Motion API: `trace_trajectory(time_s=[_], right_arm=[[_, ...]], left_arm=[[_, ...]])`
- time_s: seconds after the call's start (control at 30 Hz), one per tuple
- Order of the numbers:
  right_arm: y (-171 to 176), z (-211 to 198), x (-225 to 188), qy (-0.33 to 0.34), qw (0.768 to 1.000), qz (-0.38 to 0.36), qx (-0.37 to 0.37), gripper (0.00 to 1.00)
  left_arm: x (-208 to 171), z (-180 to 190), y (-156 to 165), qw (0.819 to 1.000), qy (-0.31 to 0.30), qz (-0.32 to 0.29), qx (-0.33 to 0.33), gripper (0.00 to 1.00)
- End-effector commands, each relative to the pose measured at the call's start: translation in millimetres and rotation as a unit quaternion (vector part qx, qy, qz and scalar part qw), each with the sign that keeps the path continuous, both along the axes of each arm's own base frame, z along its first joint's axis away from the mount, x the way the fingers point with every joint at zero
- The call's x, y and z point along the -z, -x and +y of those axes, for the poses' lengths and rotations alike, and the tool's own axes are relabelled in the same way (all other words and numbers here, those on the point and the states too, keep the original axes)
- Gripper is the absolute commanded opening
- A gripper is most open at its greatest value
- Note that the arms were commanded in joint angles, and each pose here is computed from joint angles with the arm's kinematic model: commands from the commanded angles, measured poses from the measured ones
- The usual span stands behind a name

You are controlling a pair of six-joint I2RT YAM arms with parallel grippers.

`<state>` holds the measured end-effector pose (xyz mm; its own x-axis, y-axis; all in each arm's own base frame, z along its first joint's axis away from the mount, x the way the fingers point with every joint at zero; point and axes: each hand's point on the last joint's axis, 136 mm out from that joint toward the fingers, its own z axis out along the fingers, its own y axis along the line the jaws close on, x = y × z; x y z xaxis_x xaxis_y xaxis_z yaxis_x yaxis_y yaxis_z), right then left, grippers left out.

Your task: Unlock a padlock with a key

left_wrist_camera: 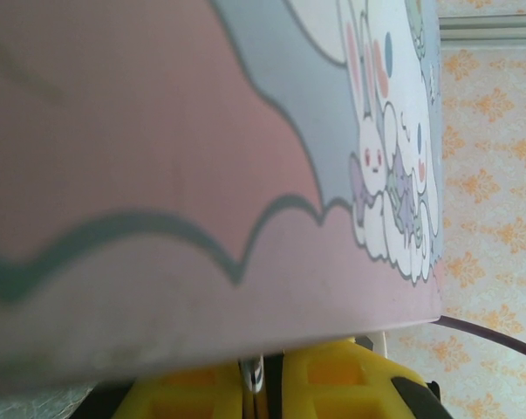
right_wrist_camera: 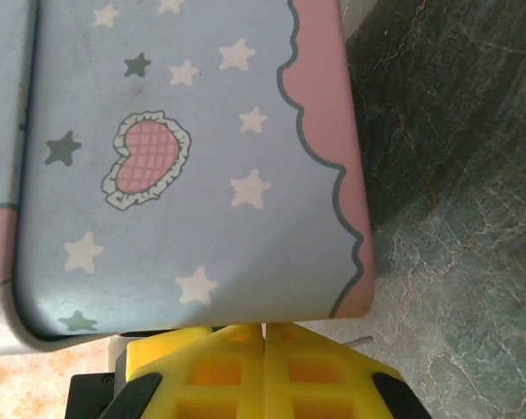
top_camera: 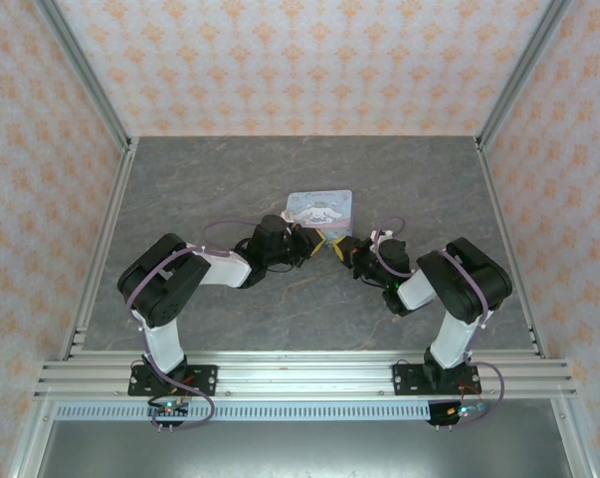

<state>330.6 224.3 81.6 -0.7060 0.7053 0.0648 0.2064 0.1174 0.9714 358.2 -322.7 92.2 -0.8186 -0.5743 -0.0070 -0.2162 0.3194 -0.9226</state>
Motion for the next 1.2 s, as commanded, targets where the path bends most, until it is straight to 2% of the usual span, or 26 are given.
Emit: trace_trajectory(time_s=[0.0, 0.47, 0.93, 1.07, 1.17], right_arm=[[-2, 13, -22, -0.022, 0.999, -0.040, -0.026, 0.00], [18, 39, -40, -0.035, 0.997, -0.049, -0.050, 0.00], [3, 50, -56, -0.066, 0.995, -0.057, -0.051, 0.00], [2, 50, -52, -0.072, 0.995, -0.046, -0.048, 0.00], [2, 47, -44, -0.071, 0.996, -0.033, -0.039, 0.00]], left_arm=[[-33, -26, 20, 0.997, 0.046, -0.029, 0.061, 0.00], [-31, -25, 15, 0.998, 0.039, -0.027, 0.051, 0.00], [-24, -26, 16, 0.998, 0.030, -0.022, 0.052, 0.00], [-13, -23, 17, 0.998, 0.014, -0.018, 0.050, 0.00], [-1, -17, 17, 0.998, -0.020, -0.018, 0.048, 0.00]])
